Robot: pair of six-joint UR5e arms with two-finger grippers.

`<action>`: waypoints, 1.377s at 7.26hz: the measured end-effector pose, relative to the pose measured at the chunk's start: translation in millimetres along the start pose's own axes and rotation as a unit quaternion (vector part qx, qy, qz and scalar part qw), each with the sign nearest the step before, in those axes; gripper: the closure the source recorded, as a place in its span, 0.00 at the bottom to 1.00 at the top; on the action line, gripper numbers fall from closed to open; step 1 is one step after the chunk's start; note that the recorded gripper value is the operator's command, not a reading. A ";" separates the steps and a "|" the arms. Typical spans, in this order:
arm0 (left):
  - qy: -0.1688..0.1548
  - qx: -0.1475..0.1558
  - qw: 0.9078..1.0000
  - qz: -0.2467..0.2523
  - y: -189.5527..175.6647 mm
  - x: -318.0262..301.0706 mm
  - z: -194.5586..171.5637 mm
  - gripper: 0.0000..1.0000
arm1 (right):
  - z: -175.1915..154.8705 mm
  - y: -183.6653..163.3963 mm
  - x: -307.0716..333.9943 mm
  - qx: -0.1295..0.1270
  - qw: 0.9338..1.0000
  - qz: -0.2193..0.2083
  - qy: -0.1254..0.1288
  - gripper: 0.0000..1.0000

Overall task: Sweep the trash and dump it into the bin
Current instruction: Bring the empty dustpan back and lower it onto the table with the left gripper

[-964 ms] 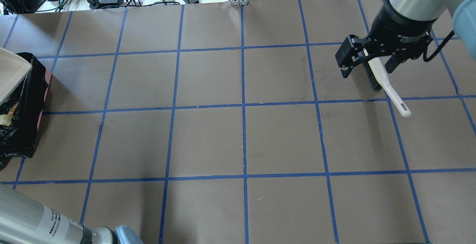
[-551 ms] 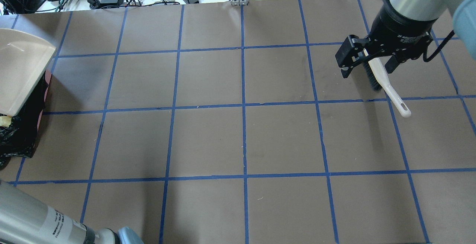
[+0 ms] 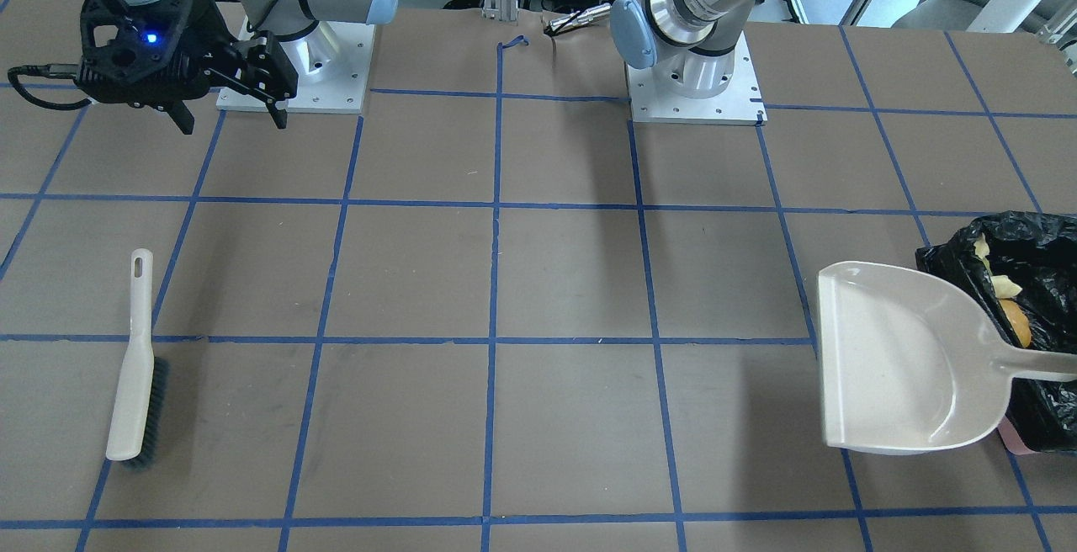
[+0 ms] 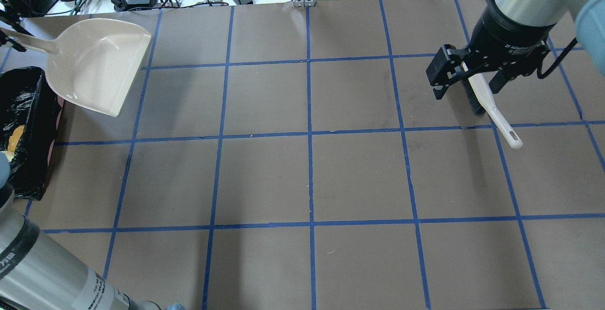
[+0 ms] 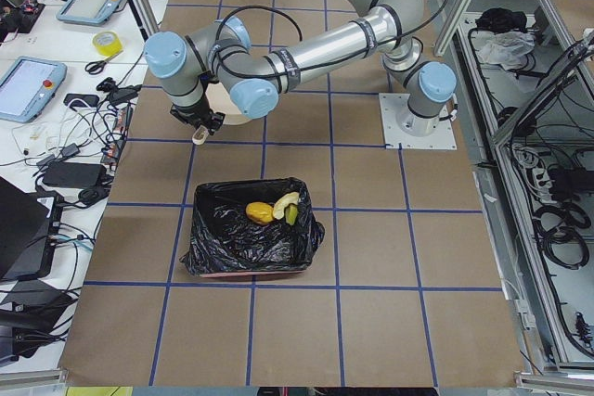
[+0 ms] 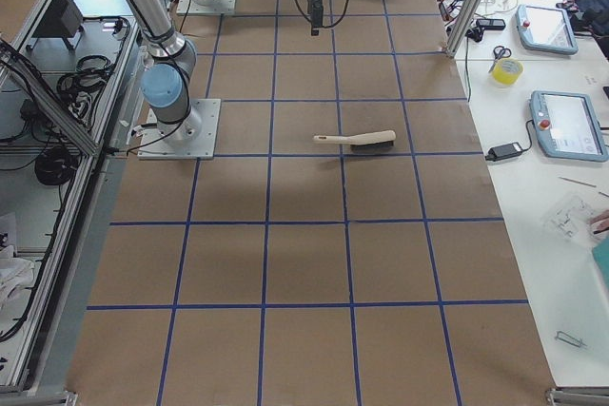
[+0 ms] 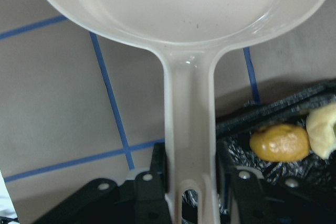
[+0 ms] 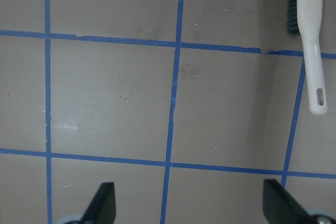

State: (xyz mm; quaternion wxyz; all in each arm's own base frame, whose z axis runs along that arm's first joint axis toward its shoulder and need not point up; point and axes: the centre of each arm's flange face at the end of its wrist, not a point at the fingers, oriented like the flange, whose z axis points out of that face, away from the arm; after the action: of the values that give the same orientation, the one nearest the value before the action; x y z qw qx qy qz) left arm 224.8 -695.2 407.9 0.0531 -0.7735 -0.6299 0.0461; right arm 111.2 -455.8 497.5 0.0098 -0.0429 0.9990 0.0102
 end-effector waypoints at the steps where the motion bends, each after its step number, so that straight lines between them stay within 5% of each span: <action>1: 0.002 -0.001 1.000 -0.008 -27.7 -17.1 20.1 1.00 | 0.3 0.2 0.4 -0.001 1.000 0.000 0.000 0.00; 5: 0.006 -0.006 0.999 -0.046 -102.8 -67.6 103.8 1.00 | 1.9 0.3 1.9 -0.006 1.000 0.001 0.000 0.00; 10: 0.016 -0.009 0.994 -0.104 -128.8 -87.7 153.3 1.00 | 3.4 -0.1 4.9 -0.009 1.000 0.003 0.001 0.00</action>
State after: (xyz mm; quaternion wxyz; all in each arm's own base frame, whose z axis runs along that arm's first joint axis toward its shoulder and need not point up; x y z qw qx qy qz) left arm 61.0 -751.5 274.6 0.0605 -0.7048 -0.7065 0.0227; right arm 106.4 -456.2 494.0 0.0088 -0.0397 0.9990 0.0196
